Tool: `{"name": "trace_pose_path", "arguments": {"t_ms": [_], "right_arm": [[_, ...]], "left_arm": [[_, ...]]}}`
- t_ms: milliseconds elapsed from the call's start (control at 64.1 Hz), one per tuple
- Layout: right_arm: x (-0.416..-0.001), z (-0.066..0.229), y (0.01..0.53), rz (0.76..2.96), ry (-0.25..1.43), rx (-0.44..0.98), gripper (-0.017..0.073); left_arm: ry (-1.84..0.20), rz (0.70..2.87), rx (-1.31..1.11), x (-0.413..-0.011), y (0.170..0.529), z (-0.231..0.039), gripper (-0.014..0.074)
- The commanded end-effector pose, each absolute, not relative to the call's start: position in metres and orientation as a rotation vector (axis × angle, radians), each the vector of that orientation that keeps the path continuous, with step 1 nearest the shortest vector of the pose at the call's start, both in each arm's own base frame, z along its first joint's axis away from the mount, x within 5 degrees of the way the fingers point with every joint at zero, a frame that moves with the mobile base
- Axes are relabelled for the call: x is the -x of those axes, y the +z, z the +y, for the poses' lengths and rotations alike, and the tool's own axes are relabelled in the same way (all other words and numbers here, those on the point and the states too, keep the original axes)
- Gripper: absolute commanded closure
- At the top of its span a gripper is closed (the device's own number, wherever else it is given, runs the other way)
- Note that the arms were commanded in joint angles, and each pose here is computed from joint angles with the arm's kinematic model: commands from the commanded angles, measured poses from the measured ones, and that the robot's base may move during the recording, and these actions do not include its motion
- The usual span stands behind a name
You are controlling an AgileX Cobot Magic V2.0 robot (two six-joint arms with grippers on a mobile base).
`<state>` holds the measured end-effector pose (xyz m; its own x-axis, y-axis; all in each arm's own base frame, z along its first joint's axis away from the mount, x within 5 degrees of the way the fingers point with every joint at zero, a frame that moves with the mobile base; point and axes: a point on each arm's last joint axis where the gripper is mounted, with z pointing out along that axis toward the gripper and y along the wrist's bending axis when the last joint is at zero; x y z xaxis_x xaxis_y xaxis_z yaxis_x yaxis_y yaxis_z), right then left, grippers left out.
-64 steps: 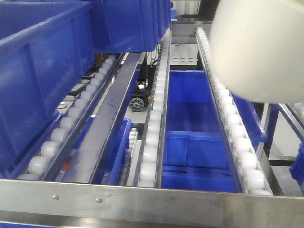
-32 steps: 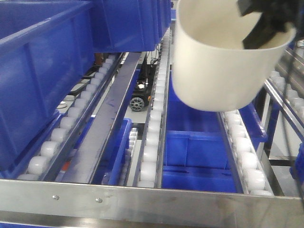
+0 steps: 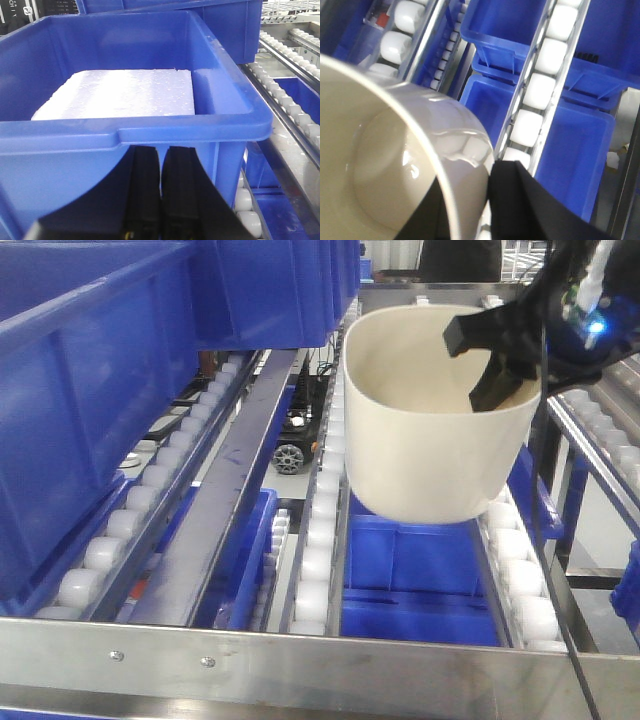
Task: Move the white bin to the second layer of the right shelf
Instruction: 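Lower the white bin with the right gripper onto the roller lane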
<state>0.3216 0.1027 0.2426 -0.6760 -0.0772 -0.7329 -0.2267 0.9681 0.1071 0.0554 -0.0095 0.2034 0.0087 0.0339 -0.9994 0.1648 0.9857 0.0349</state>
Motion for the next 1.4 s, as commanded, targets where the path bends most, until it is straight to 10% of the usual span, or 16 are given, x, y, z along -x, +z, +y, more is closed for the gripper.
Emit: {"name": "trace_pose_path", "arguments": {"t_ms": [0, 1200, 1388], "right_arm": [[-0.329, 0.102, 0.269, 2.158, 0.263, 0.183, 0.0503], [-0.34, 0.105, 0.241, 2.238, 0.25, 0.187, 0.0498], [-0.338, 0.105, 0.247, 2.217, 0.254, 0.184, 0.0335]], "left_arm": [[-0.107, 1.501, -0.139, -0.056, 0.199, -0.009, 0.0509], [-0.107, 1.501, -0.139, -0.056, 0.199, -0.009, 0.0509], [-0.107, 1.501, -0.139, -0.056, 0.199, -0.009, 0.0509]]}}
